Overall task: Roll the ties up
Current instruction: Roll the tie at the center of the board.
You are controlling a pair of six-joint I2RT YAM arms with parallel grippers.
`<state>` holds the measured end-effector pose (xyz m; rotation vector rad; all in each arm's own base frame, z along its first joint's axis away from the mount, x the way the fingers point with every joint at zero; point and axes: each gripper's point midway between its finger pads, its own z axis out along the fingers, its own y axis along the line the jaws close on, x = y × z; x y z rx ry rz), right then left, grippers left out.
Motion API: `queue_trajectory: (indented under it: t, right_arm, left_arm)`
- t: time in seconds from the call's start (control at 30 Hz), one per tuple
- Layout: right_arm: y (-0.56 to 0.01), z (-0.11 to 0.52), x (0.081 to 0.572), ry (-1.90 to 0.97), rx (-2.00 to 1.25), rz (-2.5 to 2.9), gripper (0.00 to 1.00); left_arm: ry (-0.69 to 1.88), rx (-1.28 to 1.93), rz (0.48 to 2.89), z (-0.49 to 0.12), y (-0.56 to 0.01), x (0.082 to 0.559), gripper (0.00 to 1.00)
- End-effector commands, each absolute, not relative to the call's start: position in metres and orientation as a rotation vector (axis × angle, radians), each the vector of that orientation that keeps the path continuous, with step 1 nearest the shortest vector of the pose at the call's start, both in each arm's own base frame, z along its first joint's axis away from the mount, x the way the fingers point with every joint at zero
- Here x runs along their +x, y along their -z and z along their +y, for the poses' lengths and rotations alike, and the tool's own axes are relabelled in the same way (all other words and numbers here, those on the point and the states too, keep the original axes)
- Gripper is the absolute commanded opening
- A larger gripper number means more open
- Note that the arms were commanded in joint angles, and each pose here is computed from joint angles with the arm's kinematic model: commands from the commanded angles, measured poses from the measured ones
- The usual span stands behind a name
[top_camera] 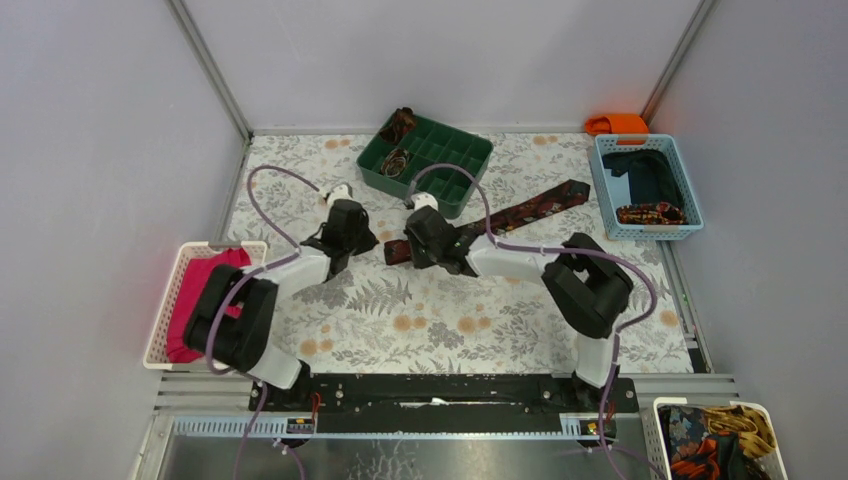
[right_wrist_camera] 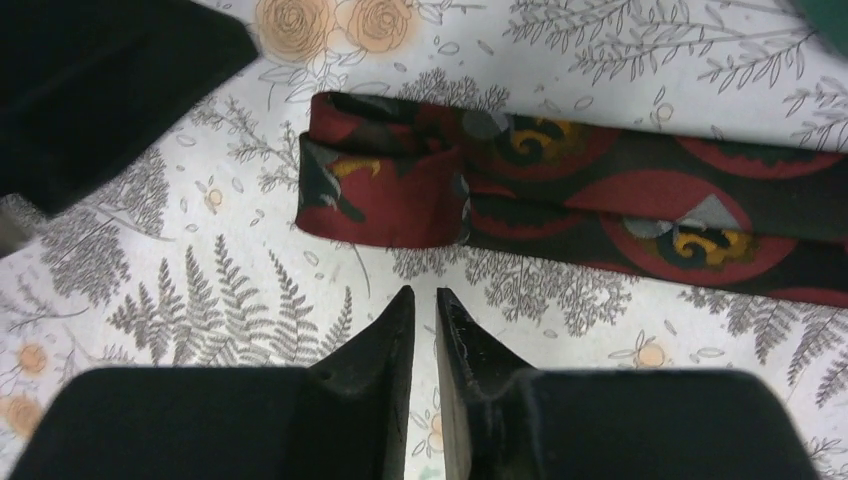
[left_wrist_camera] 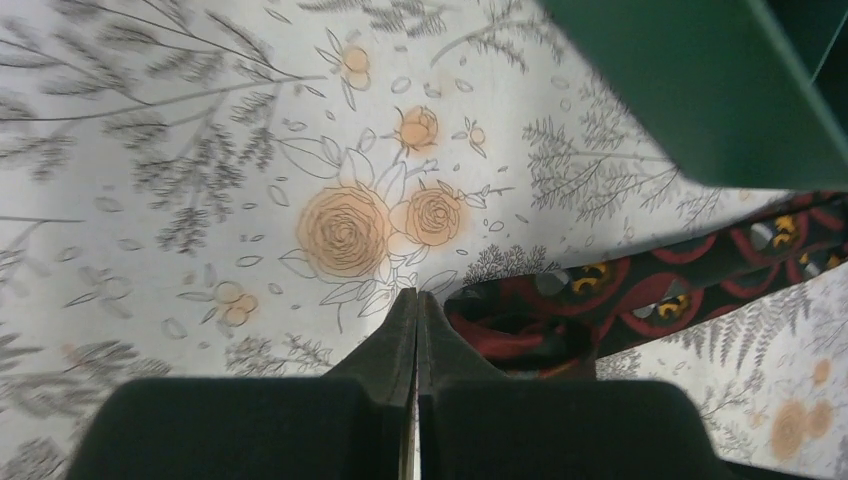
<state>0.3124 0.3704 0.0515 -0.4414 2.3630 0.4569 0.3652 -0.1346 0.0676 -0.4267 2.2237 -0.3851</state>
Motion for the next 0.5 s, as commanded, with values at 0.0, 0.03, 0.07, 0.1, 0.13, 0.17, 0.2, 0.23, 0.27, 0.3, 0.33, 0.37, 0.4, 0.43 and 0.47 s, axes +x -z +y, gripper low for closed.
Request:
queue_trajectory:
  t: [0.0,0.03,0.07,0.1,0.13,0.17,0.2,0.23,0.27,0.3,0.33,0.37,0.4,0.43,0.47]
  right_arm:
    - [-0.069,0.380,0.300,-0.608,-0.395,2.296,0.17]
    - [-0.062,0.382,0.295,-0.628,-0.397,2.311,0.13]
    - [-0.057,0.384,0.292,-0.643,-0.398,2.321,0.10]
    - [-0.053,0.385,0.289,-0.649,-0.398,2.332,0.06]
    - [-0.046,0.388,0.285,-0.657,-0.407,2.346,0.02]
    - [-0.042,0.391,0.281,-0.664,-0.417,2.355,0.00]
    - [-0.039,0.393,0.279,-0.664,-0.422,2.360,0.00]
    - [-0.037,0.395,0.277,-0.663,-0.424,2.363,0.00]
    - [-0.034,0.396,0.275,-0.659,-0.428,2.365,0.00]
    - [-0.032,0.398,0.274,-0.656,-0.429,2.368,0.00]
    - [-0.030,0.399,0.274,-0.651,-0.429,2.369,0.00]
    - [-0.027,0.400,0.274,-0.644,-0.429,2.374,0.00]
    - [-0.023,0.400,0.275,-0.634,-0.426,2.381,0.00]
    - [-0.019,0.400,0.275,-0.624,-0.416,2.388,0.00]
    - [-0.016,0.400,0.276,-0.618,-0.409,2.394,0.00]
  left_arm:
    - [0.529,-0.309,2.133,-0.163,-0.070,0.390,0.00]
    - [0.522,-0.294,2.142,-0.164,-0.064,0.393,0.00]
    - [0.520,-0.280,2.148,-0.165,-0.059,0.395,0.00]
    - [0.522,-0.265,2.144,-0.167,-0.060,0.399,0.00]
    - [0.511,-0.258,2.153,-0.167,-0.054,0.401,0.00]
    - [0.499,-0.256,2.154,-0.166,-0.052,0.404,0.00]
    - [0.491,-0.255,2.153,-0.166,-0.050,0.406,0.00]
    - [0.480,-0.252,2.154,-0.165,-0.048,0.408,0.00]
    - [0.462,-0.251,2.154,-0.163,-0.046,0.409,0.00]
    - [0.445,-0.253,2.154,-0.160,-0.044,0.411,0.00]
    - [0.429,-0.257,2.157,-0.158,-0.041,0.411,0.00]
    - [0.421,-0.258,2.157,-0.156,-0.040,0.412,0.00]
    - [0.419,-0.254,2.160,-0.156,-0.037,0.413,0.00]
    - [0.422,-0.249,2.158,-0.156,-0.036,0.414,0.00]
    - [0.421,-0.241,2.159,-0.157,-0.035,0.416,0.00]
